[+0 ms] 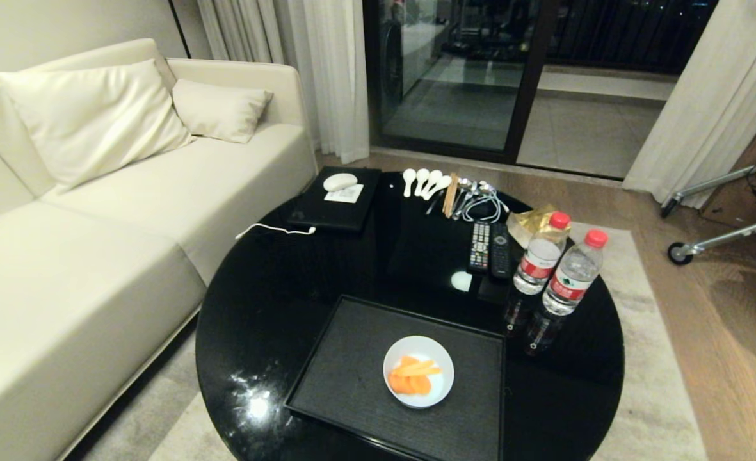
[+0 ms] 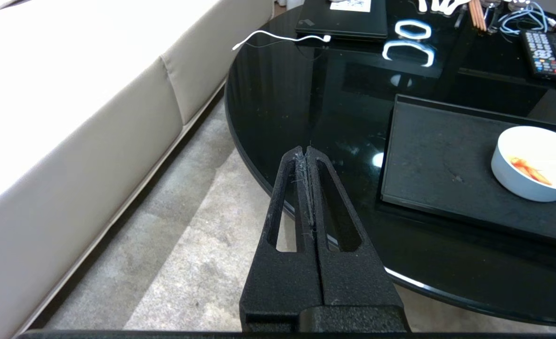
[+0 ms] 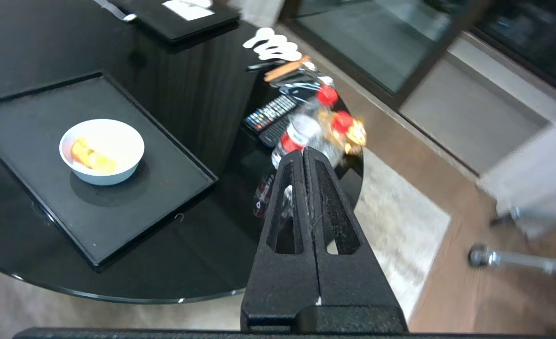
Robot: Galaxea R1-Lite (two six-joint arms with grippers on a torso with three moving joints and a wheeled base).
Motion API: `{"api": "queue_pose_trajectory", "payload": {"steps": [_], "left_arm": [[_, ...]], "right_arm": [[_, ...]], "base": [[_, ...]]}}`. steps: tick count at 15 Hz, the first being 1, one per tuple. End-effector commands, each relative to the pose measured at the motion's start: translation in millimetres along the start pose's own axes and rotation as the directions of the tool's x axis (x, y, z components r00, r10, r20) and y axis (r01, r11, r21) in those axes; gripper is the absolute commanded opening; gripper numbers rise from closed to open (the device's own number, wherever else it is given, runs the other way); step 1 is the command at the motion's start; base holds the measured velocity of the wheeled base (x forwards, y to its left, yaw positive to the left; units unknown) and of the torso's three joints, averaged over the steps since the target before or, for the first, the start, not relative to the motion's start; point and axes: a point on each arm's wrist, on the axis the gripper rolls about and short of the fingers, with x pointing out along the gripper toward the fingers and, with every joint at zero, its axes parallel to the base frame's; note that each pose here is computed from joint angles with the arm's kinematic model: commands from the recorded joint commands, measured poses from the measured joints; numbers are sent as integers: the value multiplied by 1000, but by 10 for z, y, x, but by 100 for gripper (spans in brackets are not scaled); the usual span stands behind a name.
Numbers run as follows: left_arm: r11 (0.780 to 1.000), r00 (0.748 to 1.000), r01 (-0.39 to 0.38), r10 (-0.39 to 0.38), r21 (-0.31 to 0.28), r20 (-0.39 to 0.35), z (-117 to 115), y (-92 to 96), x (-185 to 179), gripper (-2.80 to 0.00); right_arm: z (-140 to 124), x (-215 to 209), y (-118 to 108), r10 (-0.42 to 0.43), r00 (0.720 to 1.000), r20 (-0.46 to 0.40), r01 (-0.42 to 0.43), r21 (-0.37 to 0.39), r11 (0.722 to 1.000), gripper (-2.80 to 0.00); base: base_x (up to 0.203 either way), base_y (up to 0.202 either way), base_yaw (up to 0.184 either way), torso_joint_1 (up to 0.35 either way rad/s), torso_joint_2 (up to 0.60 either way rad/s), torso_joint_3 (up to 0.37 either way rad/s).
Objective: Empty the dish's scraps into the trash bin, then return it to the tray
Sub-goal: Pick up the bowl with leftover food
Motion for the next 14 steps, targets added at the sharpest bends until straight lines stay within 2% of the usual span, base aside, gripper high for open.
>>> {"api": "queue_pose_trajectory", "payload": {"steps": [1,5,7,9,10,11,14], "left_arm": [[1000,1000,0,0,0,1,0,0,0,-280],[1000,1000,0,0,0,1,0,0,0,-280],[1000,1000,0,0,0,1,0,0,0,-280],[1000,1000,0,0,0,1,0,0,0,-280],[1000,1000,0,0,0,1,0,0,0,-280],[1000,1000,0,0,0,1,0,0,0,-280],[1000,1000,0,0,0,1,0,0,0,-280]], "right_arm": [[133,480,-226,87,991,-101,-88,-2,996,-280],[332,1154,-513,164,974,-154,-166,2,986,-280],[373,1567,-526,223,957,-187,-224,12,974,-280],[391,1974,-394,263,935,-238,-261,43,964,-280],[395,2162,-259,281,921,-270,-268,86,960,-280],[378,2313,-114,282,907,-312,-250,140,958,-280],[171,2649,253,242,850,-469,-123,270,955,-280]], "base": [[0,0,0,0,0,0],[0,0,0,0,0,0],[0,0,0,0,0,0],[0,0,0,0,0,0],[0,0,0,0,0,0],[0,0,0,0,0,0],[0,0,0,0,0,0]]}}
